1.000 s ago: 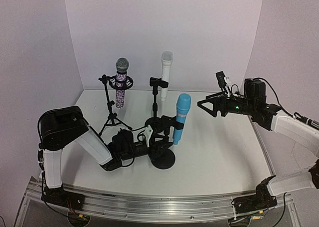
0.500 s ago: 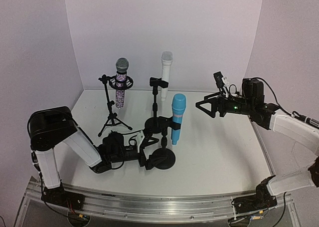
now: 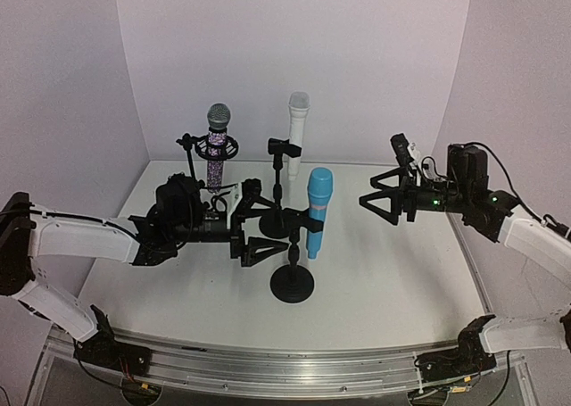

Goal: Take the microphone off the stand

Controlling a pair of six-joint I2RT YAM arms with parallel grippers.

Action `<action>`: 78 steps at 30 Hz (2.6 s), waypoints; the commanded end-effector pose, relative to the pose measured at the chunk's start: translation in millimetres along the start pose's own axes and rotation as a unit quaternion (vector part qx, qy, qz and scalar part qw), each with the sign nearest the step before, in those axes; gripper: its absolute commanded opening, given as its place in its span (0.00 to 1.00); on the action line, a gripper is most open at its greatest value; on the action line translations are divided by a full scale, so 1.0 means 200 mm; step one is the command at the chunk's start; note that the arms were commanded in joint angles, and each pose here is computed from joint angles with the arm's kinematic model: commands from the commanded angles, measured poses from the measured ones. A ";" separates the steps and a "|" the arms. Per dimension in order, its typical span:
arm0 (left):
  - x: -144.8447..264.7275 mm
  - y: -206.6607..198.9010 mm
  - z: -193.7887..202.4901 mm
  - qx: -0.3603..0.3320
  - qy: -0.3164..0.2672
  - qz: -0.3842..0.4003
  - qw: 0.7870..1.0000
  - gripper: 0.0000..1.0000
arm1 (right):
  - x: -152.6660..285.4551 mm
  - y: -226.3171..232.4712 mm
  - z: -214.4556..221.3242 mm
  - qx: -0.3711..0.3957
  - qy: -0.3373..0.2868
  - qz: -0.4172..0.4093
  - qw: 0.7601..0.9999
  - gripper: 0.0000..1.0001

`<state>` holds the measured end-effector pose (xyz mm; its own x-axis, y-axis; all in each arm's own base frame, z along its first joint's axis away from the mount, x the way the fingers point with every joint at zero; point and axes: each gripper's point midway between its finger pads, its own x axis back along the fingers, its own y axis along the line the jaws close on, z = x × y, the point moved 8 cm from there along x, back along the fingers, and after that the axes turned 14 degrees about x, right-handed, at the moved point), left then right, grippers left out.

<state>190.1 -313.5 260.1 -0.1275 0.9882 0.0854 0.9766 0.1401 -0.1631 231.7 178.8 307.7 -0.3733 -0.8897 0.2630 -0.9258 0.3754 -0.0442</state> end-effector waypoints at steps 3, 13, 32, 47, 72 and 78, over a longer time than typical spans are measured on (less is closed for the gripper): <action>-0.10 0.10 -0.03 0.026 0.045 -0.033 0.998 0.96 | -0.09 0.08 -0.07 0.045 -0.004 -0.065 0.997 0.88; -0.14 0.23 -0.04 0.033 0.049 0.001 0.998 0.86 | -0.28 0.09 -0.15 0.074 -0.047 -0.114 0.990 0.80; -0.13 0.19 -0.12 -0.010 0.020 0.049 0.999 0.80 | -0.46 0.17 -0.14 0.094 -0.073 -0.125 0.985 0.66; -0.13 0.19 -0.11 -0.016 0.018 0.058 0.998 0.71 | -0.50 0.14 -0.09 0.110 -0.058 -0.108 0.986 0.51; -0.12 0.15 -0.10 -0.025 0.022 0.085 0.996 0.07 | -0.50 0.15 -0.07 0.116 -0.057 -0.110 0.985 0.25; -0.12 0.16 -0.10 -0.027 0.024 0.078 0.996 0.00 | -0.49 0.15 -0.08 0.114 -0.059 -0.107 0.986 0.15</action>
<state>228.8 -333.9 254.1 0.0271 0.9872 0.1571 0.9829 0.0024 -0.1843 240.7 281.7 288.7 -0.1443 -0.9681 0.2047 -0.9758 0.1048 -0.1920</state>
